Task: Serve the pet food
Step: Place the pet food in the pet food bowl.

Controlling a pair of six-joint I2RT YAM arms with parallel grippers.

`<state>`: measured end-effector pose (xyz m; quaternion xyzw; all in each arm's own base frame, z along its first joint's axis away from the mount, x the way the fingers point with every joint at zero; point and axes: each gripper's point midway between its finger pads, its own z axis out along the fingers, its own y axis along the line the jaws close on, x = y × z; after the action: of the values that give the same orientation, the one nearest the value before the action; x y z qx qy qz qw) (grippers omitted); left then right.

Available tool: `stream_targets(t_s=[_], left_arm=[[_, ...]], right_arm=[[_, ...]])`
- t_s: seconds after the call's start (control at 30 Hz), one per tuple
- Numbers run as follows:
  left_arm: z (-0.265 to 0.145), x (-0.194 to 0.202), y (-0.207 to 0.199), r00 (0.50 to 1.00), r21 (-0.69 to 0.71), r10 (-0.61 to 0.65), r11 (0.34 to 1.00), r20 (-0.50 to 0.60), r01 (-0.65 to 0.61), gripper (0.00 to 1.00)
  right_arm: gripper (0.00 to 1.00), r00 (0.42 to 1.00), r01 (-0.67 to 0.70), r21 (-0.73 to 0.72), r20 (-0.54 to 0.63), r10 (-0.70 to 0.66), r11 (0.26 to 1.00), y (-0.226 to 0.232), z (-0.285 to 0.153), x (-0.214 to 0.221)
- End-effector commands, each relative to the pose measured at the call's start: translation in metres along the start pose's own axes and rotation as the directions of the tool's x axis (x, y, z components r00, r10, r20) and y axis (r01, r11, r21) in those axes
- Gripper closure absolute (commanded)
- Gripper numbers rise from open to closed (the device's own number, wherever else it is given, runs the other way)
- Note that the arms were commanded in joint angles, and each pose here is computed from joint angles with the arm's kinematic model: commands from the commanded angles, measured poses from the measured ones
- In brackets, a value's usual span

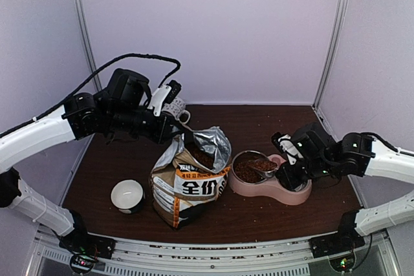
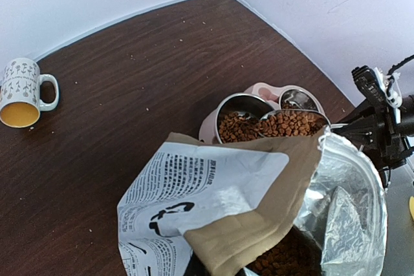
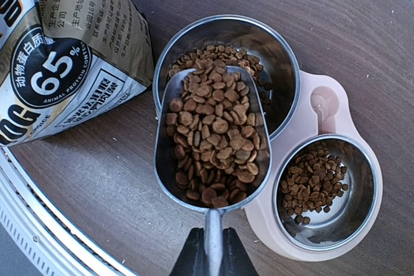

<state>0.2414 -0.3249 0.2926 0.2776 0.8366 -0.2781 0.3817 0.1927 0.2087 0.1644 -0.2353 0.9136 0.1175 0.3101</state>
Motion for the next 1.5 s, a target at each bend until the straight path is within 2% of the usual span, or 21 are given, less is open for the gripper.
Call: stream_targets(t_s=[0.0, 0.8, 1.13, 1.47], left_arm=[[-0.042, -0.082, -0.015, 0.947, 0.061, 0.002, 0.998, 0.321, -0.023, 1.00], [-0.045, -0.082, -0.014, 0.946, 0.055, 0.026, 0.997, 0.324, -0.046, 1.00], [-0.047, -0.083, -0.015, 0.944, 0.057, 0.032, 0.997, 0.329, -0.054, 1.00], [-0.050, -0.085, -0.014, 0.942, 0.049, 0.047, 0.997, 0.334, -0.067, 1.00]], right_arm=[[1.00, 0.999, 0.024, 0.004, -0.031, -0.024, 1.000, -0.002, -0.007, -0.005], [1.00, 0.978, 0.103, 0.040, -0.185, -0.094, 0.994, -0.015, -0.015, -0.009], [1.00, 0.926, 0.218, 0.034, -0.324, -0.196, 0.975, -0.018, -0.021, -0.002], [1.00, 0.890, 0.304, 0.058, -0.374, -0.262, 0.951, -0.024, -0.030, -0.015]])
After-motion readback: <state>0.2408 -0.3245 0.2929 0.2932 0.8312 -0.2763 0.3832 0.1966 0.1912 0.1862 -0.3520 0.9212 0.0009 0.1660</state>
